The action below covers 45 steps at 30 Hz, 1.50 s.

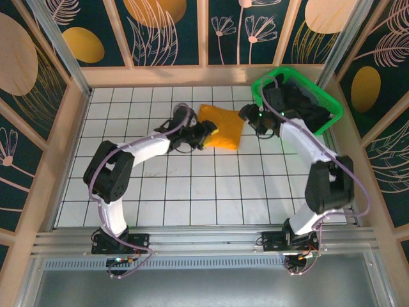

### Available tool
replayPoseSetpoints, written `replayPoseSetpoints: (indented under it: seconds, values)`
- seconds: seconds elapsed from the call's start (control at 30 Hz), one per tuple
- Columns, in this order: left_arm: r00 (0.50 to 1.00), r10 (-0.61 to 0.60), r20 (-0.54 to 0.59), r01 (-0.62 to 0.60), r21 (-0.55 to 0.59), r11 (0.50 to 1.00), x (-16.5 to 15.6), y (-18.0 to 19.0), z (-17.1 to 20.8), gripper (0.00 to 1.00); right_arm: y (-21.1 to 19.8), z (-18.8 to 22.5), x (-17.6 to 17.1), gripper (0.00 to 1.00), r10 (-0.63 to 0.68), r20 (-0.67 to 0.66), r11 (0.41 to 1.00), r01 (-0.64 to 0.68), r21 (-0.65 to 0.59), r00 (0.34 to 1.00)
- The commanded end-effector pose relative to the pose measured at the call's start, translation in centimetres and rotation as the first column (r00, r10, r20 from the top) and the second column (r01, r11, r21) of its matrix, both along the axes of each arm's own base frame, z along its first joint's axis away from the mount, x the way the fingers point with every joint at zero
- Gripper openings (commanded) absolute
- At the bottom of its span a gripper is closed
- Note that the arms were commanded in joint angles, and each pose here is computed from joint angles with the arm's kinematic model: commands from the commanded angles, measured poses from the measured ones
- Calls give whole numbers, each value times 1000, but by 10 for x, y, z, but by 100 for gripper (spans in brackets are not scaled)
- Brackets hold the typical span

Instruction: Fold and stack the t-shirts

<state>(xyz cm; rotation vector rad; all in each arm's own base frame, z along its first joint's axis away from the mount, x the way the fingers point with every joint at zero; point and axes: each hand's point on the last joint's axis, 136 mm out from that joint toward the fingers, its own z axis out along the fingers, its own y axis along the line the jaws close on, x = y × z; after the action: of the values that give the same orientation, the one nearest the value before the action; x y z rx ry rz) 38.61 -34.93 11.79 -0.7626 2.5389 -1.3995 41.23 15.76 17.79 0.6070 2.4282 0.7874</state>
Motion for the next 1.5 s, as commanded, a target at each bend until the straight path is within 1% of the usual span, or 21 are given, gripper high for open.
replayPoseSetpoints:
  seconds: [0.0, 0.1, 0.17, 0.33, 0.4, 0.47, 0.5, 0.63, 0.67, 0.7, 0.8, 0.9, 1.0, 1.1, 1.2, 1.23, 1.27, 1.3, 1.37, 1.4, 1.47]
  values:
    - [995, 69, -70, -76, -95, 993, 5, -23, -12, 61, 1, 3, -22, 60, -32, -2, 994, 32, 105, 999]
    - [993, 57, -108, -65, -71, 995, 2, -38, -32, 62, -6, 5, -39, 60, -43, -11, 994, 44, 105, 999]
    - [991, 60, -118, -66, -45, 997, 5, -44, -44, 62, -11, 8, -44, 60, -50, -9, 993, 51, 104, 999]
    - [987, 102, -126, -107, -37, 994, 18, -56, -67, 62, -18, 17, -51, 60, -58, 6, 992, 57, 111, 998]
    - [985, 120, -122, -125, -39, 991, 25, -60, -73, 61, -19, 18, -54, 60, -57, 5, 992, 56, 115, 998]
    - [983, 142, -114, -148, -41, 988, 34, -62, -78, 56, -19, 19, -57, 60, -56, 4, 991, 55, 123, 998]
    - [981, 156, -112, -162, -44, 986, 38, -64, -82, 50, -19, 19, -59, 59, -56, 2, 990, 55, 128, 998]
    - [965, 248, -86, -256, -105, 961, 59, -64, -84, 5, -19, 30, -62, 59, -51, 43, 987, 43, 157, 998]
    - [958, 275, -77, -283, -114, 952, 64, -60, -83, 0, -19, 34, -62, 59, -51, 54, 986, 41, 162, 997]
    - [950, 304, -72, -310, -119, 943, 69, -55, -82, 0, -20, 37, -62, 59, -49, 62, 986, 38, 163, 997]
    - [929, 365, -56, -369, -138, 919, 84, -27, -76, 0, -25, 41, -60, 59, -52, 66, 985, 41, 165, 996]
    - [910, 415, -24, -414, -128, 901, 95, 18, -69, 0, -29, 45, -58, 58, -56, 76, 985, 43, 167, 995]
    - [899, 437, 25, -431, -120, 894, 110, 78, -63, 0, -28, 46, -53, 58, -50, 82, 984, 35, 174, 995]
    - [909, 410, 68, -407, -62, 911, 118, 140, -65, 0, -24, 46, -48, 58, -34, 86, 983, 18, 180, 996]
    - [904, 404, 139, -406, -15, 914, 126, 210, -64, 0, -20, 46, -43, 57, -14, 94, 982, -3, 189, 995]
    - [911, 372, 176, -377, -10, 926, 130, 228, -63, 0, -18, 47, -41, 57, -3, 101, 981, -17, 194, 995]
    - [920, 333, 208, -342, 8, 940, 135, 242, -61, 0, -15, 48, -39, 57, 8, 108, 979, -29, 199, 994]
    - [935, 279, 220, -300, 69, 951, 138, 257, -67, 0, -13, 49, -37, 57, 20, 119, 977, -45, 206, 993]
    - [954, 210, 214, -253, 197, 947, 136, 286, -83, 0, -7, 51, -33, 57, 48, 138, 972, -78, 223, 989]
    - [957, 204, 206, -252, 246, 936, 135, 302, -89, 0, -4, 53, -31, 57, 60, 149, 969, -94, 229, 987]
    - [954, 228, 197, -276, 266, 924, 131, 328, -97, 0, 2, 57, -27, 57, 88, 173, 962, -129, 239, 981]
